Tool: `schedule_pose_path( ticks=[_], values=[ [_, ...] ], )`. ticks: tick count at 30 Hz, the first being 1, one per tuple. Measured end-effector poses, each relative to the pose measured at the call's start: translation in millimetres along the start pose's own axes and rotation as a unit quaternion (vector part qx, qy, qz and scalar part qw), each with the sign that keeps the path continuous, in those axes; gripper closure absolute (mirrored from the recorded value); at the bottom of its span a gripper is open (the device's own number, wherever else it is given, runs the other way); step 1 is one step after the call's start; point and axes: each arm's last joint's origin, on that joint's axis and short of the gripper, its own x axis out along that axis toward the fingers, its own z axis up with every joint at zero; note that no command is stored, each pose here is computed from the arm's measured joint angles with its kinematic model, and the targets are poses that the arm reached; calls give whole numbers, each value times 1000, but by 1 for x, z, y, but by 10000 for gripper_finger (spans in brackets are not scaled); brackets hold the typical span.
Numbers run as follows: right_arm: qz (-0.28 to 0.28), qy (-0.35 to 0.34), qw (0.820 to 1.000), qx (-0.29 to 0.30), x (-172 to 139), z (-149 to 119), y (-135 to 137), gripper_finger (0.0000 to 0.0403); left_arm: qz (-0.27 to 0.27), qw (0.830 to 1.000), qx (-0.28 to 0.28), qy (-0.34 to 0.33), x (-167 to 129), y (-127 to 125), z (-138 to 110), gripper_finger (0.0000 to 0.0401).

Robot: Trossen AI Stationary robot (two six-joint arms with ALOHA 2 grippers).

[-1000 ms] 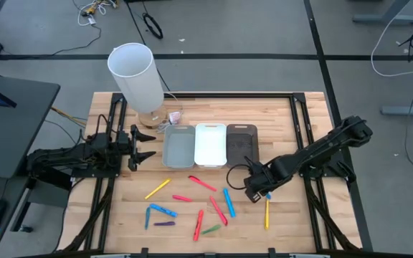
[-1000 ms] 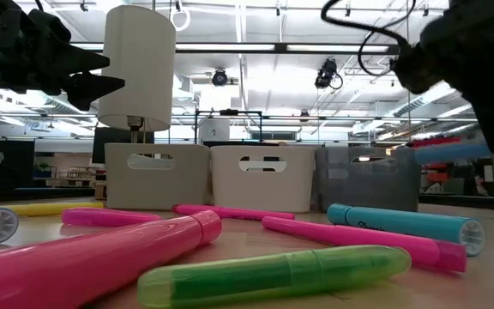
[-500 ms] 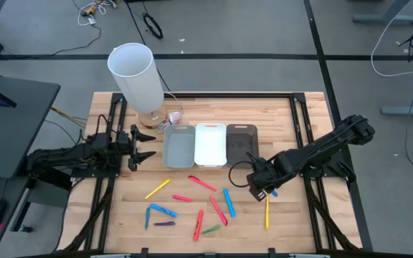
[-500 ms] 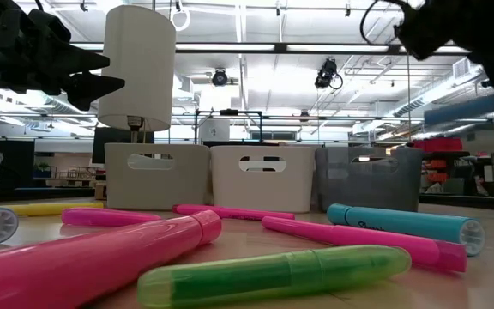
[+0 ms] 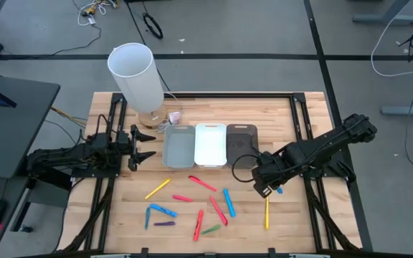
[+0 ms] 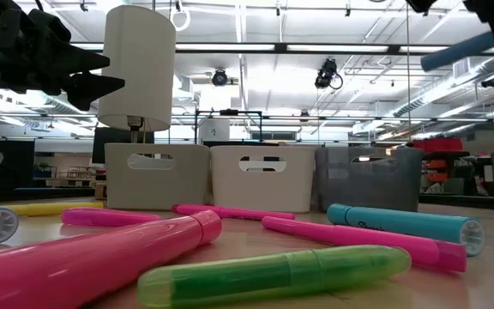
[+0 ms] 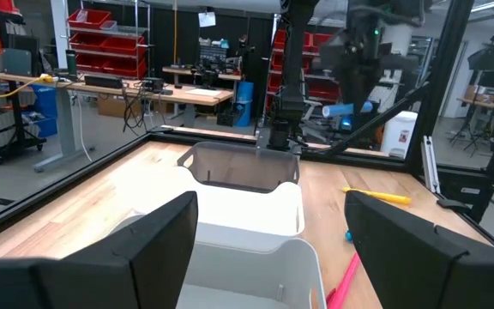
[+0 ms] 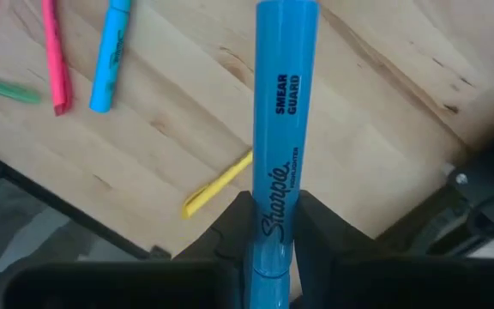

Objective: Pick & Place Markers
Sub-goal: Put the top blue marker pen into the black bin

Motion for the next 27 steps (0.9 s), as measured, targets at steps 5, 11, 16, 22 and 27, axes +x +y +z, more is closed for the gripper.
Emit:
schedule_pose_path(
  ticks=[5, 11, 16, 22, 27],
  values=[
    [12, -3, 1000, 14, -19, -2, 0, 346, 0, 1000, 0, 0, 0, 0, 0, 98],
    [24, -27, 999, 38, -31, 0, 1, 346, 0, 1000, 0, 0, 0, 0, 0, 98],
    [25, -38, 996, 81, -33, 14, -3, 346, 0, 1000, 0, 0, 0, 0, 0, 98],
    [30, -45, 991, 124, -35, 34, -9, 346, 0, 1000, 0, 0, 0, 0, 0, 98],
    [46, -54, 984, 164, -37, 53, -15, 346, 0, 1000, 0, 0, 0, 0, 0, 98]
  ],
)
